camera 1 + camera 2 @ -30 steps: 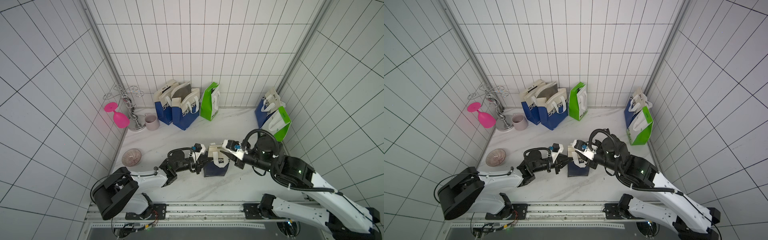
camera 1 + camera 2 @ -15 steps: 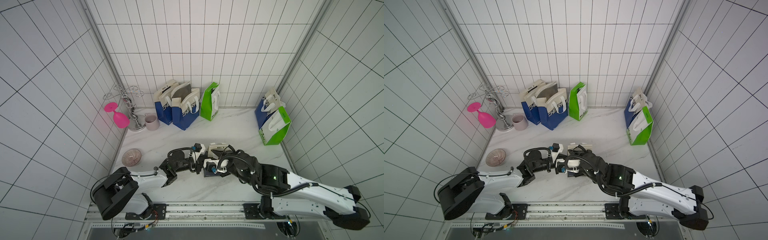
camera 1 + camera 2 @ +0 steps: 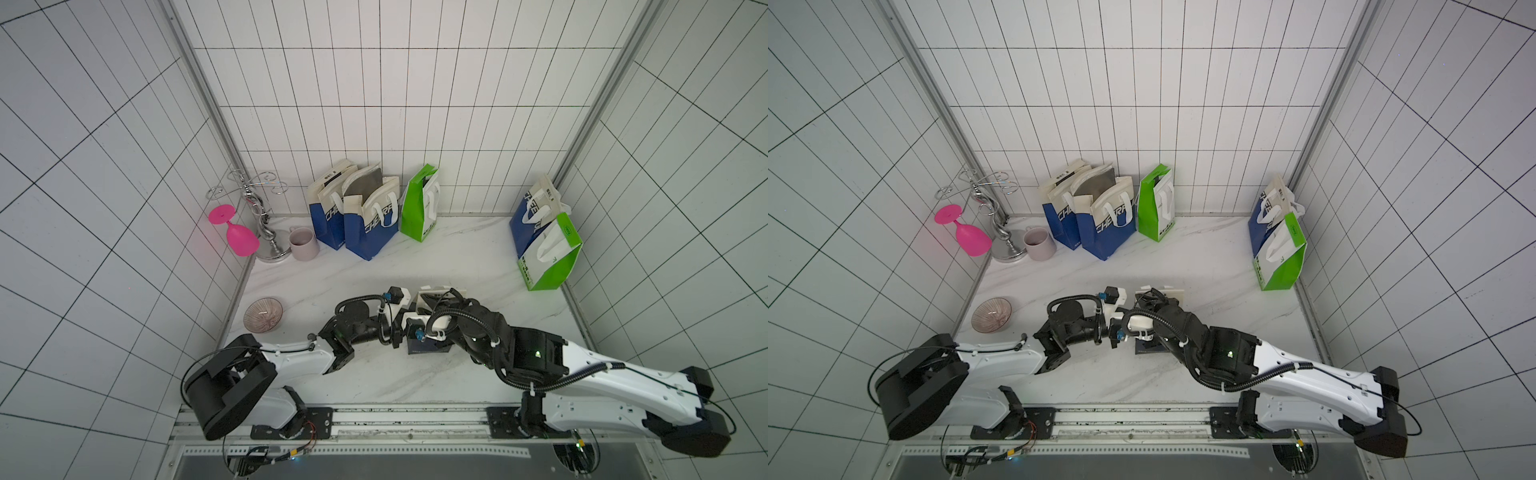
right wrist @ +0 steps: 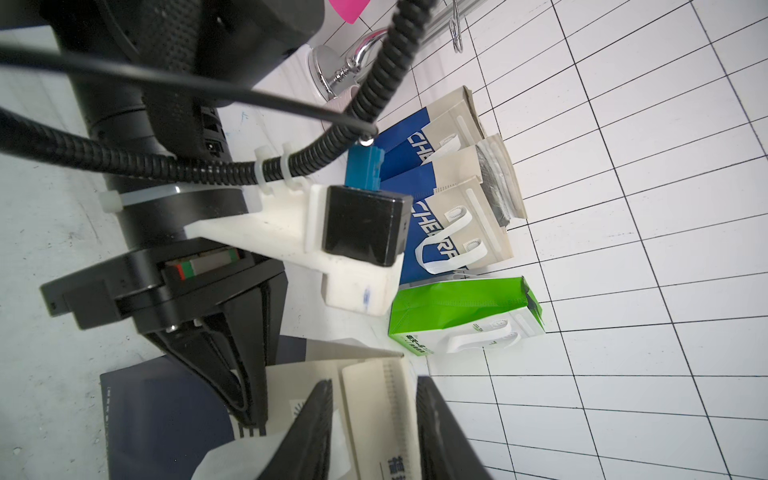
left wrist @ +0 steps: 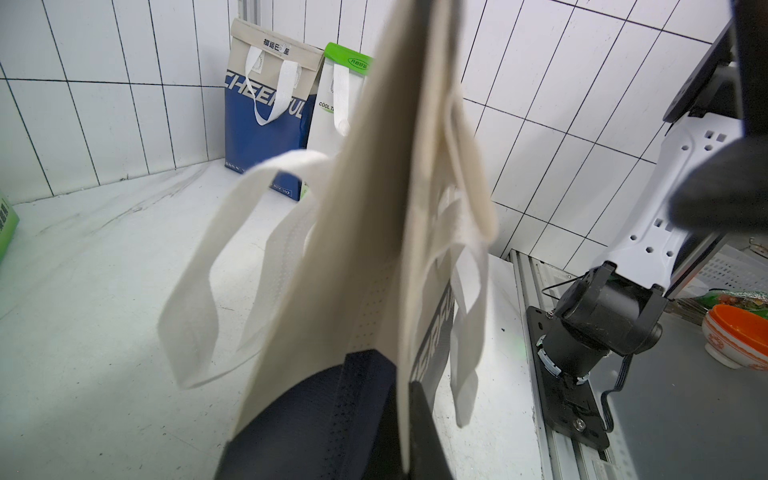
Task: Open the takeout bag
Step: Open the takeout bag at the center of the board.
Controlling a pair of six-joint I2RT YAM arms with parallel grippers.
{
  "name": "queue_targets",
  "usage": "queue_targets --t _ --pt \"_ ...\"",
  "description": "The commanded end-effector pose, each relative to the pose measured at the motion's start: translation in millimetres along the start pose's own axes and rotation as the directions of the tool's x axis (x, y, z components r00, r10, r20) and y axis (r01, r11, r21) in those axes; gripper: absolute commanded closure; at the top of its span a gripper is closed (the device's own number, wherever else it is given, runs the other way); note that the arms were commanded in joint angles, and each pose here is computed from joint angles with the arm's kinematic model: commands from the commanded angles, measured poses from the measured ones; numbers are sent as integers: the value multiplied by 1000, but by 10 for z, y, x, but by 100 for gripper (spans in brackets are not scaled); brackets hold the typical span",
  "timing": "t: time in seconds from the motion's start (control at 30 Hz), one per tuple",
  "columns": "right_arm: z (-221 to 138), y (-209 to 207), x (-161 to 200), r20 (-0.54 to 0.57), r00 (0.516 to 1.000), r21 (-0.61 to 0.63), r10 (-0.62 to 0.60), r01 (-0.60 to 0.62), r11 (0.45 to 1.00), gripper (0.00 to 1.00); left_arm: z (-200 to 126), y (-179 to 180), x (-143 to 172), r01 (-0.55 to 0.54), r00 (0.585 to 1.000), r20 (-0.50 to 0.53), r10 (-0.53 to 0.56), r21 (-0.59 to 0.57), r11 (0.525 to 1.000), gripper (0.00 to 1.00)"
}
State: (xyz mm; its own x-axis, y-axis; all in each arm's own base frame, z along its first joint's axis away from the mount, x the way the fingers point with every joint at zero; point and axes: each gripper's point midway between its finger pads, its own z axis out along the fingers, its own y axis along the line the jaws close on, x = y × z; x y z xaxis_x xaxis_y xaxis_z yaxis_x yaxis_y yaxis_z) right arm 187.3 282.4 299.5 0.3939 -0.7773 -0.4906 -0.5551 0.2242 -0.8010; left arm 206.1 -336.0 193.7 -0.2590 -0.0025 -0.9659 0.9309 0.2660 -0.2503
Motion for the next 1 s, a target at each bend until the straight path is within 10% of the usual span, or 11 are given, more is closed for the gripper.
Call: queue_targets --t 0.0,0.97 --pt "82 195 137 -45 999 -21 -31 31 999 65 -7 -67 -169 -36 998 54 35 19 999 100" --pt "309 181 367 -185 981 41 -59 68 997 62 -1 -76 -156 -48 998 44 47 25 999 100"
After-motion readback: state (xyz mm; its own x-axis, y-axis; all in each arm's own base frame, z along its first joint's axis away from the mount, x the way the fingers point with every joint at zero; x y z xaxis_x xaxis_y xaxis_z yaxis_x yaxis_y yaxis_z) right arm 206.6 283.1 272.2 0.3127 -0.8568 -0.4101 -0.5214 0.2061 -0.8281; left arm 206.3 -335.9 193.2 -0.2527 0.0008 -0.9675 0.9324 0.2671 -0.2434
